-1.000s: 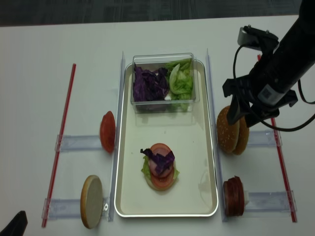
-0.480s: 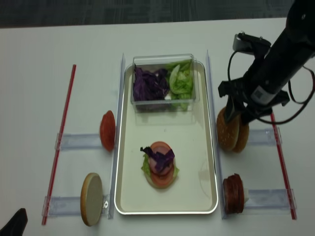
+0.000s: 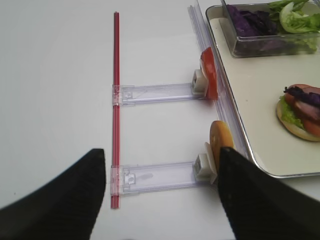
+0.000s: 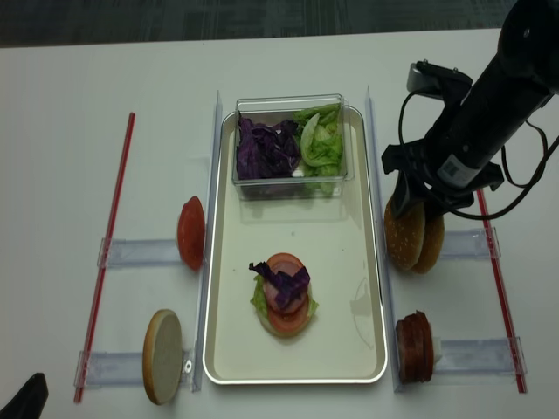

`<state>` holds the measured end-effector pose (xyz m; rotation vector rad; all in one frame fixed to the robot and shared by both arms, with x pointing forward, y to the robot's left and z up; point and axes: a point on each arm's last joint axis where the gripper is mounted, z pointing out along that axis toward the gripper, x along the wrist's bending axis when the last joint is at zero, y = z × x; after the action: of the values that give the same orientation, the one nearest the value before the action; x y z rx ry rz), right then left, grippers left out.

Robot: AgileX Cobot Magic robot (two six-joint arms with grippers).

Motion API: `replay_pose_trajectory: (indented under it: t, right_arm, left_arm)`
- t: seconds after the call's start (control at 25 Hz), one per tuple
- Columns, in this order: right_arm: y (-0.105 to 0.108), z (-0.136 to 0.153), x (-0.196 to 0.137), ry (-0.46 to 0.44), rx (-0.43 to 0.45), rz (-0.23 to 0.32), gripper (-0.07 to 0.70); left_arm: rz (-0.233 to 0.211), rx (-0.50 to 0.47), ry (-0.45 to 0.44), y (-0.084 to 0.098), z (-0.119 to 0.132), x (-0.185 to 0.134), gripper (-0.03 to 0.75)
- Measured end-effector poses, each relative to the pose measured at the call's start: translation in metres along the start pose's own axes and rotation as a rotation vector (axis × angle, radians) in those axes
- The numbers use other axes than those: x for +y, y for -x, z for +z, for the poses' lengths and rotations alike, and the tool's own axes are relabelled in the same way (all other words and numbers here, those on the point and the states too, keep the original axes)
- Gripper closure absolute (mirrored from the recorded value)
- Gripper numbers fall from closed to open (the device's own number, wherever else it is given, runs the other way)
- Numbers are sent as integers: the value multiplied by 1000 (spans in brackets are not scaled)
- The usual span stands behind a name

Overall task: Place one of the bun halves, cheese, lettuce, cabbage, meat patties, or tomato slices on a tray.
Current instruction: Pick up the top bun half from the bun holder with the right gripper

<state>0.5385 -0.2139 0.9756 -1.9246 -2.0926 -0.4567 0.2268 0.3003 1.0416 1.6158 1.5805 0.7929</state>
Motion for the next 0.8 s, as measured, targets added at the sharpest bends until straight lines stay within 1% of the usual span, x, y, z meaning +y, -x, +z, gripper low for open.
replay_pose_trajectory:
  t: [0.24,0.52,0.64,0.8]
  right_arm:
    - [-1,0,1,6,9,-2,232]
    - [3,12,3,-49,17,19,232]
    - [3,12,5,-46,18,17,257]
    - [2,12,6,-44,18,16,325]
  left_arm:
    - [0,0,0,0,0,0,260]
    - [0,0,0,0,0,0,261]
    - [0,0,0,0,0,0,261]
    - [0,0,0,0,0,0,261]
